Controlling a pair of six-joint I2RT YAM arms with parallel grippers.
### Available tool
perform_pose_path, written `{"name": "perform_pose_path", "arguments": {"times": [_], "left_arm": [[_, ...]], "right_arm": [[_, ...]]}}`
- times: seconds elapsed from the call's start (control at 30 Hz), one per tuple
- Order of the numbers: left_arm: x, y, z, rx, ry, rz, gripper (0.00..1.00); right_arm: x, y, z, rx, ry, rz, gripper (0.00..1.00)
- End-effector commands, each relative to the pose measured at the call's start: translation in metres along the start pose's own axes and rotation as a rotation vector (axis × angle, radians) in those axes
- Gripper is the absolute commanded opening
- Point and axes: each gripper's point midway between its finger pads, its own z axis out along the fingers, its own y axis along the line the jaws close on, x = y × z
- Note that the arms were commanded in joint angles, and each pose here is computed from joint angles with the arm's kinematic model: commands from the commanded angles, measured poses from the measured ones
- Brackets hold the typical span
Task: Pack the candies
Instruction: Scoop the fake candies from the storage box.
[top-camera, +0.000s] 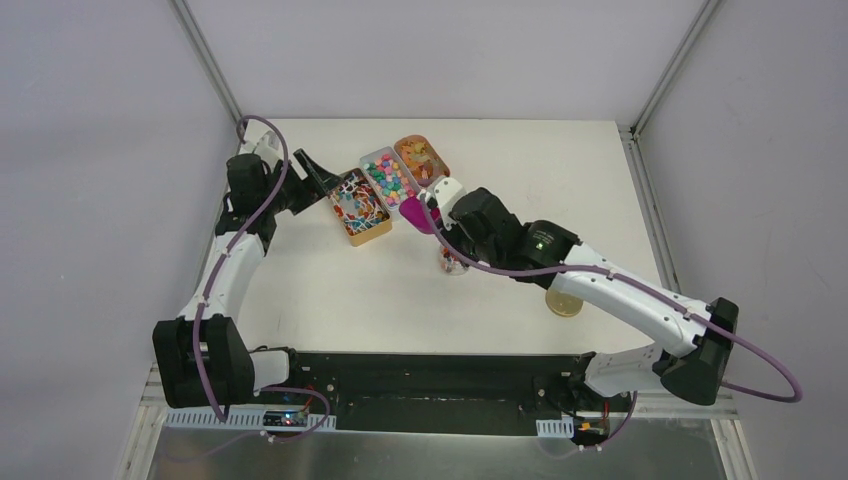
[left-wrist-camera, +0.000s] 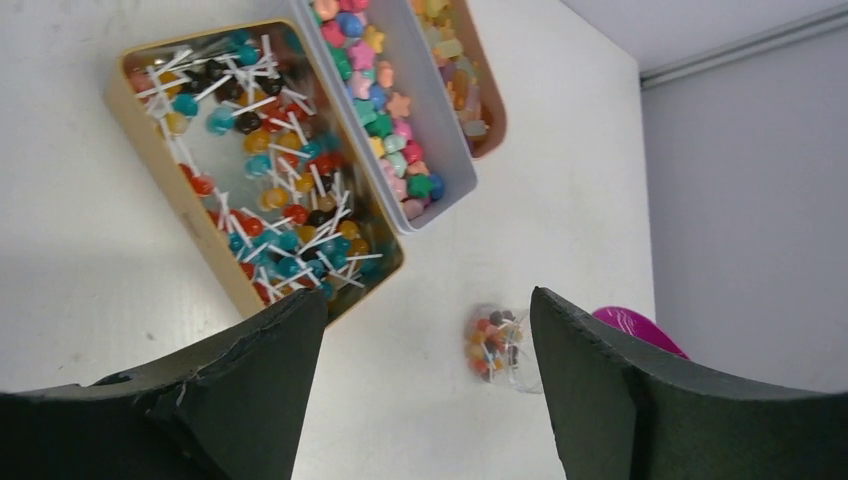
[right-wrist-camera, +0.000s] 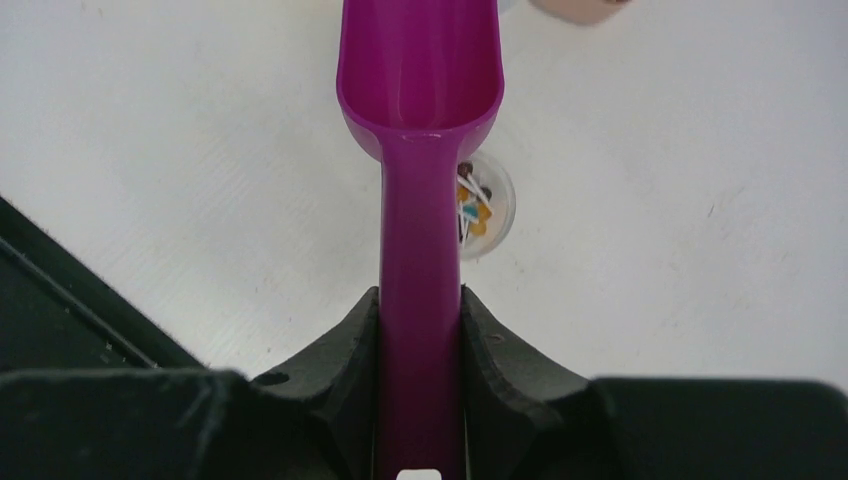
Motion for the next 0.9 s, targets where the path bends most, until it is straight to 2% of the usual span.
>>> {"name": "perform_pose_path", "arguments": {"times": [0.0, 0.17, 0.33, 0.47, 0.87], "left_arm": [[-0.002, -0.046, -0.007, 0.208, -0.007, 0.016, 0.76], [0.006, -0.069, -0.005, 0.273, 0.022, 0.053, 0.75], [0.012, -0.071, 0.0, 0.313, 0.045, 0.027, 0.75], [0.023, -0.069, 0.01, 0.349, 0.121, -0.014, 0.74], [0.042, -0.015, 0.03, 0.116, 0.175, -0.038, 0.6]], "right_arm": [[-0.06, 0.0, 0.009, 0.012, -0.271, -0.05, 0.0], [-0.085, 0.003, 0.018, 0.015, -0.345, -0.039, 0.0], [-0.105, 0.018, 0.028, -0.049, -0.374, -0.055, 0.0], [-0.113, 0.027, 0.038, -0.073, -0.373, -0.063, 0.0], [-0.155, 0.023, 0.032, -0.046, -0.522, -0.023, 0.0]]}}
